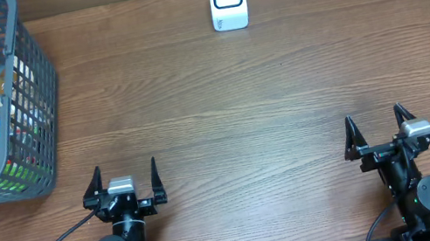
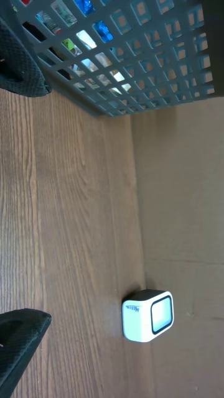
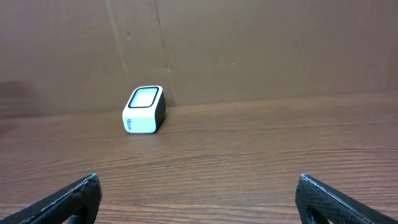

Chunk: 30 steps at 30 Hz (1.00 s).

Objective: Scan the item barcode

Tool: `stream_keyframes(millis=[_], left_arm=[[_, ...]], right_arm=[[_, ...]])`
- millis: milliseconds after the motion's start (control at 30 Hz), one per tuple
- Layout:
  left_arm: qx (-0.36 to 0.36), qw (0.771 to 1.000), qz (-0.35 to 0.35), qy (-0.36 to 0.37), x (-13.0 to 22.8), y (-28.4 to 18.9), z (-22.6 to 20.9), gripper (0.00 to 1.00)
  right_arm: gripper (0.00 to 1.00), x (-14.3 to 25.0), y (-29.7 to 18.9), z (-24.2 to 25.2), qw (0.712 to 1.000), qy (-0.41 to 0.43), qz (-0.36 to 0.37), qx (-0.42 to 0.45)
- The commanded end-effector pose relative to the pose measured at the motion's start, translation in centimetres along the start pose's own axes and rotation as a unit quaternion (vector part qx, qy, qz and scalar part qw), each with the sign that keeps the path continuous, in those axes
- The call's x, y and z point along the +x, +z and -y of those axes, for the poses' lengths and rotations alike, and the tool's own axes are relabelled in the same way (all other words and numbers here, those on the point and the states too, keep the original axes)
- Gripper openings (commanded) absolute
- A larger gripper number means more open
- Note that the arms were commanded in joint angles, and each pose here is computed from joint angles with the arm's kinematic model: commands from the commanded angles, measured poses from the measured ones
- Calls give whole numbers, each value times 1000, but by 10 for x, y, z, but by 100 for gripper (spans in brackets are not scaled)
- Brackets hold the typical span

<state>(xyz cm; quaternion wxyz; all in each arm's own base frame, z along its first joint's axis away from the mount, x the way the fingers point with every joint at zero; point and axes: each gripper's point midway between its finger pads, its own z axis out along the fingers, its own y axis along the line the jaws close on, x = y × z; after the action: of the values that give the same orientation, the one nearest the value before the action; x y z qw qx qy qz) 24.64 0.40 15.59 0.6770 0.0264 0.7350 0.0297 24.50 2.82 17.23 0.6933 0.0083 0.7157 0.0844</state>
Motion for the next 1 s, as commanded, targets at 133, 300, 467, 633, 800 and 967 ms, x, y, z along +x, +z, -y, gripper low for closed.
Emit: stream_keyframes(millis=[133,300,467,633,800,967], left_arm=[[-8,1000,1,14,0,0,-3,100],[-6,1000,2,13,0,0,-2,100],[-5,1000,1,13,0,0,-2,100],[1,1000,10,0,-4,0,0,100],[23,999,19,-33,-8,-1,7,100],[24,997,26,-70,-21,-4,6,100]], right_arm=[[100,2,0,0,1000,-2,2,-1],[100,2,0,0,1000,-2,3,-1],[100,0,0,2,1000,-4,5,5],[100,1,0,-4,1000,-4,2,-12],[100,1,0,-9,1000,-4,2,-25],[100,-13,-3,-19,999,-4,15,-51]])
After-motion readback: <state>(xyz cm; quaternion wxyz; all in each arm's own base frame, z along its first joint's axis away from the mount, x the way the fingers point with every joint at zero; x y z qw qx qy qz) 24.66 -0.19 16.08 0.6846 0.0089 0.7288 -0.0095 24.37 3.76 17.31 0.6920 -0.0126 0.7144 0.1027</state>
